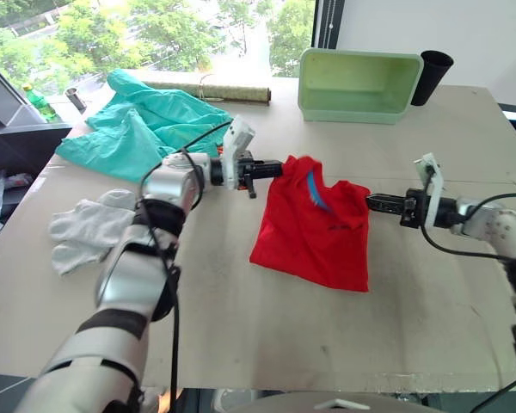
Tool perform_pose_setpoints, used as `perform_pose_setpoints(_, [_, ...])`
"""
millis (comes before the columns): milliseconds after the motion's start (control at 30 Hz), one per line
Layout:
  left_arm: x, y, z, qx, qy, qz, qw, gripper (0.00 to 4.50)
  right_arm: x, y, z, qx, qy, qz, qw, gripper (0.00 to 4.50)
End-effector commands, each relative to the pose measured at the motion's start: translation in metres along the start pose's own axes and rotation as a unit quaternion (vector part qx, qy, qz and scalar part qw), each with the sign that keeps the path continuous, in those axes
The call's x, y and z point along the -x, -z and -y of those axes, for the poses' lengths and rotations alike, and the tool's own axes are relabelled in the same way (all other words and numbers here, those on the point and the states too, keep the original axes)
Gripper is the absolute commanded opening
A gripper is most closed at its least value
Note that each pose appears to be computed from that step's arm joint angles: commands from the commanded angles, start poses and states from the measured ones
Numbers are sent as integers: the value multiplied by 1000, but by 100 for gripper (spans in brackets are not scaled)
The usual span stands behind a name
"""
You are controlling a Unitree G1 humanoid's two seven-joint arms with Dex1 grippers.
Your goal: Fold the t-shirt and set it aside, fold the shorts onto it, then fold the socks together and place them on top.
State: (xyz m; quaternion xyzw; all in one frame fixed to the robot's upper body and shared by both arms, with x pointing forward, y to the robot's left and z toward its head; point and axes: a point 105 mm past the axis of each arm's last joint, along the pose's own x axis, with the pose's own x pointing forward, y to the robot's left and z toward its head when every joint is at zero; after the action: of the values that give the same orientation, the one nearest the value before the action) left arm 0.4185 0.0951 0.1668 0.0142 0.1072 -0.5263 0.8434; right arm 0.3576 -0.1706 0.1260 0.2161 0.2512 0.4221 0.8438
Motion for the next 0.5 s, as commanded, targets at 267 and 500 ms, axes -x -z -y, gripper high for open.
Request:
perform_pose_setpoints(267, [-11, 29, -23, -26, -108, -71, 991, 0, 9, -33, 43, -154, 121, 82, 977, 187])
perform_pose_setpoints(500, [-9, 13, -33, -15, -153, -23, 988, 241, 22, -55, 38, -158, 117, 145, 970, 450])
